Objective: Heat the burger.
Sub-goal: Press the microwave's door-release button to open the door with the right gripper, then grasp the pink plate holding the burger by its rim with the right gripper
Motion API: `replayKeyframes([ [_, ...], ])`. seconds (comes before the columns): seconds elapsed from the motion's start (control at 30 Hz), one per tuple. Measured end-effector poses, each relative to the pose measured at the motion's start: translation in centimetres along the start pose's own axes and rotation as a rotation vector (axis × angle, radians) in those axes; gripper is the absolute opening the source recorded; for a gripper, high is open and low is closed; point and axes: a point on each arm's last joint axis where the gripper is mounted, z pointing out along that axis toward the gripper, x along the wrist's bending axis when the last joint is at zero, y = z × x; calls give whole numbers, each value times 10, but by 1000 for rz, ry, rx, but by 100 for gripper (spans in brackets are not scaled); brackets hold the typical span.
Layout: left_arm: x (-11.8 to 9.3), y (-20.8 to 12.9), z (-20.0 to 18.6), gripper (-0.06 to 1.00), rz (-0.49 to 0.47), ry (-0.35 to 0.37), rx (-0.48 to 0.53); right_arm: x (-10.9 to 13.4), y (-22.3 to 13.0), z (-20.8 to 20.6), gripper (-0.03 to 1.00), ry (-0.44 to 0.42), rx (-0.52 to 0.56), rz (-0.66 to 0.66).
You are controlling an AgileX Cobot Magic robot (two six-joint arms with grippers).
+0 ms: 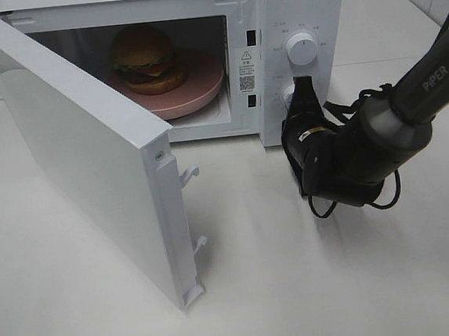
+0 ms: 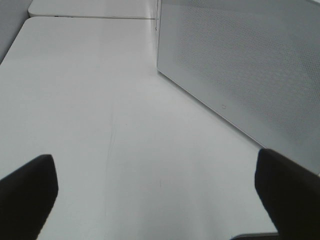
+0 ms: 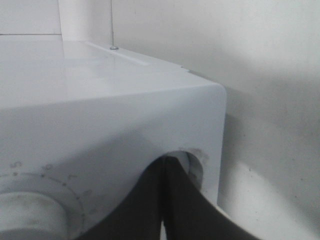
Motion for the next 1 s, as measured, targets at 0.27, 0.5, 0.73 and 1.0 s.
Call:
replayKeyframes([
  [0.27, 0, 0, 0, 99, 0, 0, 0, 8, 4, -11, 2, -70, 36, 11],
  [0.5, 0, 0, 0, 99, 0, 0, 0, 19, 9, -26, 2, -91, 63, -33],
  [0.73, 0, 0, 0, 99, 0, 0, 0, 26, 9, -45, 2, -168, 141, -185],
  [1.0, 0, 0, 0, 99, 0, 0, 0, 34, 4, -63, 2, -253, 302, -474],
])
